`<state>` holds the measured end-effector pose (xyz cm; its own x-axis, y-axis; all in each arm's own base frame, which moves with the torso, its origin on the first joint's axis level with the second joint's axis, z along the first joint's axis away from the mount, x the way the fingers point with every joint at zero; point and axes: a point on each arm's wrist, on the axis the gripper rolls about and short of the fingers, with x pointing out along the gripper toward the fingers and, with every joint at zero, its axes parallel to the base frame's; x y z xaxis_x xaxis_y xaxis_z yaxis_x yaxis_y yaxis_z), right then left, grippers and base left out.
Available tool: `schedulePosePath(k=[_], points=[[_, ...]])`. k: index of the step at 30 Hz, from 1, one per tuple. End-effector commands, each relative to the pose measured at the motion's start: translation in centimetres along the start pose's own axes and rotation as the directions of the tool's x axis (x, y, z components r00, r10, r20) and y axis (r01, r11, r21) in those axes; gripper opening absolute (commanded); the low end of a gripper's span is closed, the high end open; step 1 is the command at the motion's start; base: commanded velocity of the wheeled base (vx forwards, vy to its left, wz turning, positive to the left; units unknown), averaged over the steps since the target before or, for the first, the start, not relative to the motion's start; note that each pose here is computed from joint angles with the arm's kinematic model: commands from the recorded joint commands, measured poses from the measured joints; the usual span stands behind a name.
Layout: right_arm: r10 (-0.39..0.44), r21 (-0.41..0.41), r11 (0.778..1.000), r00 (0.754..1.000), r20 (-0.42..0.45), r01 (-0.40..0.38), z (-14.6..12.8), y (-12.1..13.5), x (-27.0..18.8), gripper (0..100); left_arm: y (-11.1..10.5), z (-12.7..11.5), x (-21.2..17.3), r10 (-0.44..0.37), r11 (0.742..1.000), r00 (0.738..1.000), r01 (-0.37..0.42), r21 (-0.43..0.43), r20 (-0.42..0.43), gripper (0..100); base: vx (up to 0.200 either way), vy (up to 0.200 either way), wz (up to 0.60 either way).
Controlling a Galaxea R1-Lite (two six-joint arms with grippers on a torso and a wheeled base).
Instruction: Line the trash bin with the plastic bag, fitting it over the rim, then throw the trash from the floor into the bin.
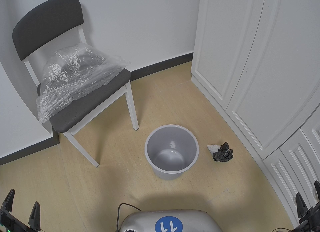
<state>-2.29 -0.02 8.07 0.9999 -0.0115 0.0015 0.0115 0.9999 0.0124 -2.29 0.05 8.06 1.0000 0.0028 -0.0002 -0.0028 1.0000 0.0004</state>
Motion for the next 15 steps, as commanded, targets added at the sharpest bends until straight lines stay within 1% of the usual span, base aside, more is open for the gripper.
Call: schedulePosePath(k=[1, 9, 11, 12, 15], points=[[0.001, 0.000, 1.000, 1.000, -0.001, -0.001, -0.53, -0.01, 0.01, 100, 0.00, -0.52, 0.01, 0.000, 1.000, 1.000, 0.000, -0.002, -0.001, 100, 0.000, 0.000, 0.00], [0.002, -0.008, 1.000, 1.000, -0.002, -0.002, -0.53, 0.00, 0.01, 100, -0.01, -0.52, 0.01, -0.003, 1.000, 1.000, 0.003, 0.004, -0.001, 100, 0.000, 0.000, 0.00], [0.008, -0.017, 1.000, 1.000, -0.002, -0.008, -0.50, 0.01, -0.01, 100, -0.04, -0.52, 0.01, -0.018, 1.000, 1.000, 0.018, 0.024, -0.001, 100, 0.000, 0.000, 0.00], [0.008, -0.028, 1.000, 1.000, 0.000, -0.008, -0.48, 0.01, -0.01, 100, -0.09, -0.51, 0.01, -0.038, 0.999, 0.999, 0.038, 0.036, 0.000, 100, 0.000, 0.000, 0.00], [0.011, -0.040, 0.999, 1.000, 0.000, -0.011, -0.48, 0.02, -0.01, 100, -0.10, -0.51, 0.01, -0.040, 0.998, 0.999, 0.040, 0.038, 0.000, 100, 0.000, 0.000, 0.00]])
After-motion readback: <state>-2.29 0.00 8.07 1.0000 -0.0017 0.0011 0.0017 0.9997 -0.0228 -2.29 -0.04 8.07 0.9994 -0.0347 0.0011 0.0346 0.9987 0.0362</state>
